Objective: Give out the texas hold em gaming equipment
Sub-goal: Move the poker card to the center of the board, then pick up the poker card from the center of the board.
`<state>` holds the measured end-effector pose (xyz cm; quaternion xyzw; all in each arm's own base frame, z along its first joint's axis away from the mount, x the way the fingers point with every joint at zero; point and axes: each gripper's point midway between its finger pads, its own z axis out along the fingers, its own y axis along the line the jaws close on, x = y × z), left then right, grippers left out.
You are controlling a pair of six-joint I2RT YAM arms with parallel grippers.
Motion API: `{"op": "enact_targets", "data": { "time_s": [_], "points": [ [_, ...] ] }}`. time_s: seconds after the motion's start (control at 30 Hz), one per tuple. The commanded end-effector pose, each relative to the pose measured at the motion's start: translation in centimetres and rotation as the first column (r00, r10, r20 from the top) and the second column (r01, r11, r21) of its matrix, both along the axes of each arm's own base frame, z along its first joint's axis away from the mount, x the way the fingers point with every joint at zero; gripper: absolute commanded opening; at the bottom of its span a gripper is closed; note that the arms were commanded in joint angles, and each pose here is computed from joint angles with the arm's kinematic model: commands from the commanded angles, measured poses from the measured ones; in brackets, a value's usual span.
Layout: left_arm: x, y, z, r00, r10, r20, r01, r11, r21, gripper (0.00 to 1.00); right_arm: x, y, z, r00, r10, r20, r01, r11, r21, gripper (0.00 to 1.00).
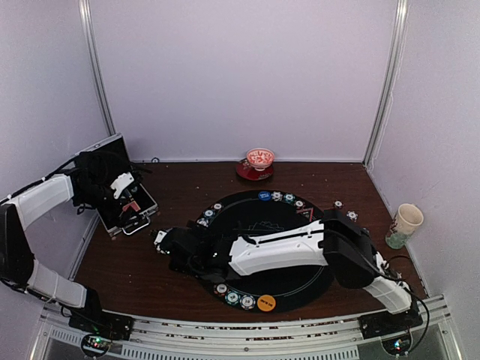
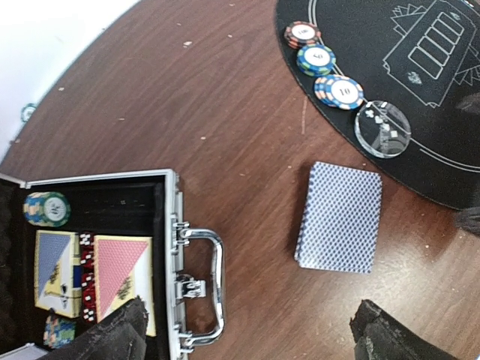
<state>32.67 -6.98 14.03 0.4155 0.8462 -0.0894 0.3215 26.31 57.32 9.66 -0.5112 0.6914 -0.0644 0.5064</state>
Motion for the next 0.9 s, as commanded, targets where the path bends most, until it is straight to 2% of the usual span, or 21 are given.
{"op": "enact_targets", "data": {
  "time_s": [0.0,0.2,0.3,0.47,0.87],
  "points": [
    [-1.0,-2.4,-1.2,0.993,-0.068,-0.098,0.065,0.997,-0.037,0.98,-1.4,-2.6,7.7,0.995,-0.060,-0.078,0.076,0.972,0.224,1.00],
    [-2.7,-5.6,-4.1,0.970,-0.140,-0.196,0.148,0.989,0.027,0.98,-2.0,-7.7,9.6,0.983,-0.145,-0.115,0.173,0.939,0.298,1.00],
    [-2.5,-6.3,-4.7,0.962,-0.148,-0.228,0.159,0.987,0.032,0.98,-2.2,-9.4,9.4,0.976,-0.176,-0.125,0.207,0.930,0.305,1.00],
    [-2.4,-7.0,-6.0,0.939,-0.176,-0.295,0.191,0.981,0.025,0.98,-2.5,-10.8,8.4,0.971,-0.192,-0.142,0.228,0.926,0.300,1.00],
    [-2.4,-7.7,-8.3,0.919,-0.218,-0.330,0.265,0.959,0.104,0.98,-2.6,-11.6,7.4,0.966,-0.207,-0.153,0.244,0.924,0.295,1.00]
  ]
}}
